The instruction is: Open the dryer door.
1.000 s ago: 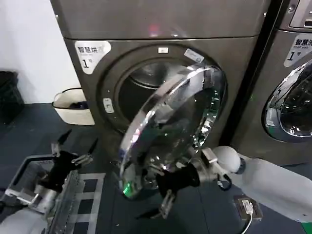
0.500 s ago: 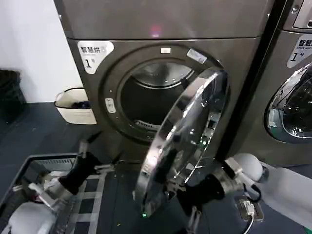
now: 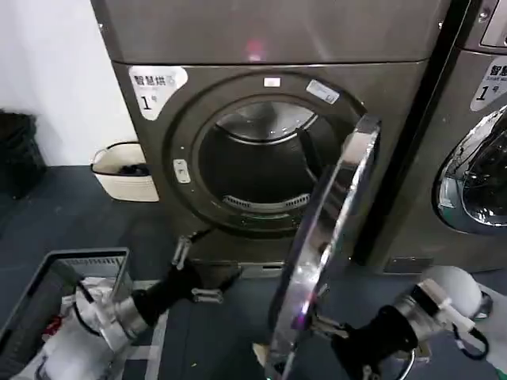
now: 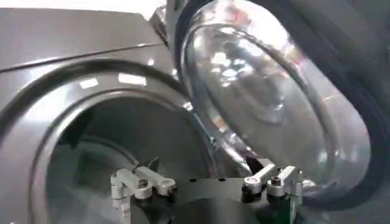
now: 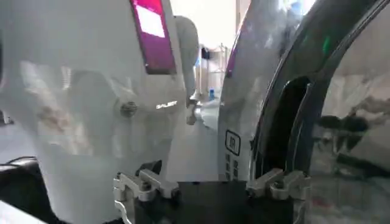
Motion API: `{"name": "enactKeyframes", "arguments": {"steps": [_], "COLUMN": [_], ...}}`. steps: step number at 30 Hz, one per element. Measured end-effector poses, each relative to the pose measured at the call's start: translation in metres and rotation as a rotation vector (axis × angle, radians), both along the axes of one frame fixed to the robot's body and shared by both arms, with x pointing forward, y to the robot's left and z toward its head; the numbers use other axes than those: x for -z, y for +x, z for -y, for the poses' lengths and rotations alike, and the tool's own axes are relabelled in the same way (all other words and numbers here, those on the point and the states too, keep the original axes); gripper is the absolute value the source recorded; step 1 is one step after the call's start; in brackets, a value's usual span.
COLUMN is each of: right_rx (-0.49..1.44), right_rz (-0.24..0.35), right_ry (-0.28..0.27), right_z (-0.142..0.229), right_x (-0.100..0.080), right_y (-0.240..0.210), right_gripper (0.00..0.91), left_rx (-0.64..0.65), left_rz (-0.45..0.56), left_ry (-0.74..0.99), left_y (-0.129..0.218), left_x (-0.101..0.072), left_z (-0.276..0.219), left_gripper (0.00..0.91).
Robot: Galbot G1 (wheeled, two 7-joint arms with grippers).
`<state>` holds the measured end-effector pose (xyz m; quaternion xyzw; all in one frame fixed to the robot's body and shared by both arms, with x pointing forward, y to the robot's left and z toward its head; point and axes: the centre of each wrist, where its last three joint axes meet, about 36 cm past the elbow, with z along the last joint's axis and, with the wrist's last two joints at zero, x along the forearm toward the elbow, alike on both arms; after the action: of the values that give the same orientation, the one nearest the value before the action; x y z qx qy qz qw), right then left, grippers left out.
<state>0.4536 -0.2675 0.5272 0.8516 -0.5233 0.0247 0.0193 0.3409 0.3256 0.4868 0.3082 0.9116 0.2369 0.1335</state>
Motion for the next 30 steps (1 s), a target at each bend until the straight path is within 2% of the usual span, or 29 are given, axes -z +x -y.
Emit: {"name": "enactKeyframes", "arguments": {"steps": [11, 15, 17, 21, 30], "right_rx": [0.036, 0.073, 0.091, 0.153, 0.313], "right_rz": [0.036, 0.089, 0.118, 0.207, 0.312], "right_ry": [-0.028, -0.039, -0.063, -0.092, -0.178], "right_z": [0.047, 0.062, 0.071, 0.096, 0.161], "right_x": [-0.01, -0.01, -0.011, -0.023, -0.044], "right_y": [-0.033, -0.043, -0.043, -0.033, -0.012], "right_gripper": [0.907, 0.907, 0.907, 0.907, 0.907], "left_rx": [0.183, 0.238, 0.256, 0.297, 0.372], "left_rz": [0.048, 0.052, 0.054, 0.064, 0.094], "left_ry": [0.087, 0.087, 0.084, 0.076, 0.058], "left_y": [-0.001, -0.005, -0.006, -0.008, -0.005], "left_x": [-0.007, -0.008, -0.008, -0.013, -0.021], "left_z": [0.032, 0.045, 0.05, 0.062, 0.082], "left_gripper": [0.907, 0.907, 0.907, 0.907, 0.907]}}
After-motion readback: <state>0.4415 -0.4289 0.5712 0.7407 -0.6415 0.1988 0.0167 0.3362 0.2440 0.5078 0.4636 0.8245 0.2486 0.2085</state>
